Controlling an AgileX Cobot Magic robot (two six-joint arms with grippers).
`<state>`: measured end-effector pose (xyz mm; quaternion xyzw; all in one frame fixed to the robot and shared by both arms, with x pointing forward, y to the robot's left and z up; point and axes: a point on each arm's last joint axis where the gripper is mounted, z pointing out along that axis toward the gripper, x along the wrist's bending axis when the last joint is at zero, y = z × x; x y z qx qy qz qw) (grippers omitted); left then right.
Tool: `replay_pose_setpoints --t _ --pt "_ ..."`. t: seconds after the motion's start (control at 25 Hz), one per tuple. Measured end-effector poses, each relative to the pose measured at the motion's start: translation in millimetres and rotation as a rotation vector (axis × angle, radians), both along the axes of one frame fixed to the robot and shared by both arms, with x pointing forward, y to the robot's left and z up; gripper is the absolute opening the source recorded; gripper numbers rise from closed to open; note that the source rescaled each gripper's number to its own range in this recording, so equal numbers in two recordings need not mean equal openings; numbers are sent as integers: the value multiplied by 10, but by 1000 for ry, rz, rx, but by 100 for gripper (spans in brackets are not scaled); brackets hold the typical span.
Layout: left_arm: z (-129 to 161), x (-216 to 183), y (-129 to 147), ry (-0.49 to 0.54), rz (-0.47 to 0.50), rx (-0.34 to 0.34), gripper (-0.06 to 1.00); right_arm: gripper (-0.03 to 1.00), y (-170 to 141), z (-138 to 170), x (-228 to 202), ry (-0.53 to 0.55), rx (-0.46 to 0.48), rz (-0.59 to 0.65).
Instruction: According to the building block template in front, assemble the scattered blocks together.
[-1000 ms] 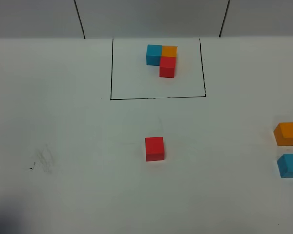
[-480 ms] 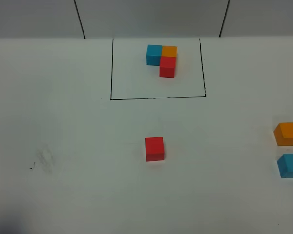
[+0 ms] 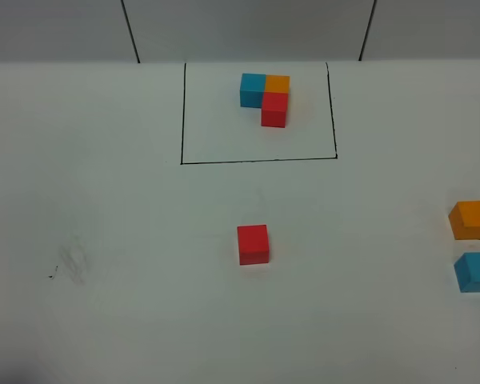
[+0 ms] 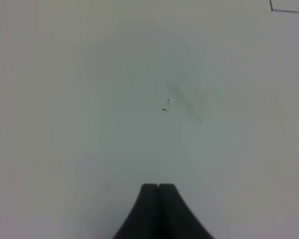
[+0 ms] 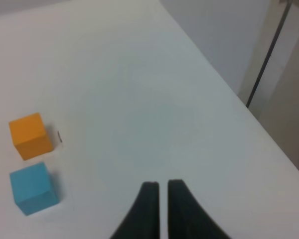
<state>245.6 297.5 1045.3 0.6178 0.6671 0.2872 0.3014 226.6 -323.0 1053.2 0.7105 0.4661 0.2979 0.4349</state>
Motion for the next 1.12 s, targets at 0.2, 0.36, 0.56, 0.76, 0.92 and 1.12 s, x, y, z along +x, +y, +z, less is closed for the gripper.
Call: replay_pose_setpoints --t 0.2,0.36,0.56,0.76,0.92,1.12 --pt "-4 -96 -11 -65 -2 1 0 0 0 0 0 0 0 0" --pt "-5 -111 -14 -74 -16 7 0 0 0 0 0 0 0 0" --pt "-5 -111 -16 -74 -23 7 0 0 0 0 0 0 0 0" --pt "-5 -111 -16 -74 -24 8 0 0 0 0 0 0 0 0" --pt "-5 -111 -16 -74 -24 7 0 0 0 0 0 0 0 0" --pt "-5 -112 -16 -75 -24 7 0 0 0 0 0 0 0 0"
